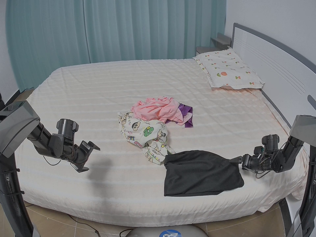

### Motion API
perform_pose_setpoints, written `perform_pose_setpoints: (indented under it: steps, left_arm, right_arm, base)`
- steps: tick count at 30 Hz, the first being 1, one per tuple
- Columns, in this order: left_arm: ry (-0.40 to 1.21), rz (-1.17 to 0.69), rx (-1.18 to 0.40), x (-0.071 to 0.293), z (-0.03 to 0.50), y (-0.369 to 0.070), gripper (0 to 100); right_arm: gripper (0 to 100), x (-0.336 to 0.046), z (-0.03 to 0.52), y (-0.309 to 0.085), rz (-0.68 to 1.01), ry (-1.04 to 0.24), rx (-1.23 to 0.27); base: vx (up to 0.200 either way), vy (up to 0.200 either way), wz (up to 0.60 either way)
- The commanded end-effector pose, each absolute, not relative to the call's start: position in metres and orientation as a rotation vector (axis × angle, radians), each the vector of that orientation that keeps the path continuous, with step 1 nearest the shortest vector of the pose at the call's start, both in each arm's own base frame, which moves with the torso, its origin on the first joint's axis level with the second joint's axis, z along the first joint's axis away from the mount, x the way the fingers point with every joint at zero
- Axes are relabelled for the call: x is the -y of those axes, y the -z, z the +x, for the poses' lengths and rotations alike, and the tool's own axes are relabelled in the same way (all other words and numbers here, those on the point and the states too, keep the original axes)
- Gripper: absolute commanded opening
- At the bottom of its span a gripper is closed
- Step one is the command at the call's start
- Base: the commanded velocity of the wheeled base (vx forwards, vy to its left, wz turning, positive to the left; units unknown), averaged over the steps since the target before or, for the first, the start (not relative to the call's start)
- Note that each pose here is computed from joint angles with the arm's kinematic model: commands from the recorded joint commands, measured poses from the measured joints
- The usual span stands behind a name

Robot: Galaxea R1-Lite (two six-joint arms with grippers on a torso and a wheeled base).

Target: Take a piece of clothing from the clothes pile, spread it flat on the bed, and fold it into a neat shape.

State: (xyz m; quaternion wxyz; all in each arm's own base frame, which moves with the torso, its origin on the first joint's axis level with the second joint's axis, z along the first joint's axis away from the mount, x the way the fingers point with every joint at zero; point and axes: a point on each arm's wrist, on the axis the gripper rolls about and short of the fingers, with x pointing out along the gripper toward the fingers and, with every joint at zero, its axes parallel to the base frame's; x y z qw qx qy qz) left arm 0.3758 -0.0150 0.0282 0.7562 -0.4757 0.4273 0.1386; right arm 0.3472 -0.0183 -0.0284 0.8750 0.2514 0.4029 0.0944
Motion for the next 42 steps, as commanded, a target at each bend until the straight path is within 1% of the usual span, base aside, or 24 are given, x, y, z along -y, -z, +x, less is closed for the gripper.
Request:
perform_pose_setpoints:
  steps: [1, 4, 5, 9, 13, 15, 24, 29, 32, 37, 42]
  left_arm:
    - [-0.309, -1.013, -0.921, 0.027, 0.380, -0.026, 100]
    - [-0.304, -1.015, -0.930, 0.030, 0.380, -0.027, 100]
    - [-0.242, -1.004, -0.949, 0.058, 0.371, -0.038, 100]
    - [-0.215, -1.024, -0.982, 0.078, 0.367, -0.038, 100]
    - [-0.213, -1.042, -0.985, 0.083, 0.366, -0.039, 100]
    - [-0.206, -1.050, -1.000, 0.092, 0.364, -0.038, 100]
    - [-0.202, -1.045, -1.013, 0.097, 0.362, -0.036, 100]
    - [-0.207, -1.041, -1.021, 0.096, 0.359, -0.034, 100]
    - [-0.212, -1.040, -1.020, 0.096, 0.358, -0.033, 100]
    - [-0.215, -1.039, -1.030, 0.095, 0.353, -0.032, 100]
    - [-0.216, -1.037, -1.028, 0.096, 0.354, -0.032, 100]
  right_arm:
    - [100, 0.029, 0.323, 0.028, 0.486, -0.259, -0.865]
    - [100, 0.028, 0.321, 0.029, 0.480, -0.270, -0.867]
    - [100, 0.023, 0.313, 0.032, 0.467, -0.289, -0.884]
    - [100, 0.020, 0.300, 0.030, 0.464, -0.304, -0.880]
    - [100, 0.020, 0.298, 0.030, 0.465, -0.327, -0.852]
    - [100, 0.019, 0.296, 0.034, 0.478, -0.367, -0.859]
    - [100, 0.010, 0.295, 0.044, 0.454, -0.396, -0.884]
    - [100, 0.006, 0.293, 0.045, 0.447, -0.414, -0.885]
    - [100, -0.003, 0.293, 0.044, 0.439, -0.446, -0.869]
    - [100, -0.021, 0.288, 0.044, 0.434, -0.494, -0.884]
    - [100, -0.038, 0.289, 0.049, 0.464, -0.513, -0.892]
  base:
    - [0.000, 0.000, 0.00]
    - [0.000, 0.000, 0.00]
    - [0.000, 0.000, 0.00]
    - [0.000, 0.000, 0.00]
    - [0.000, -0.200, 0.00]
    - [0.000, -0.200, 0.00]
    - [0.000, -0.200, 0.00]
    - [0.000, 0.000, 0.00]
    - [0.000, 0.000, 0.00]
    - [0.000, 0.000, 0.00]
    - [0.000, 0.000, 0.00]
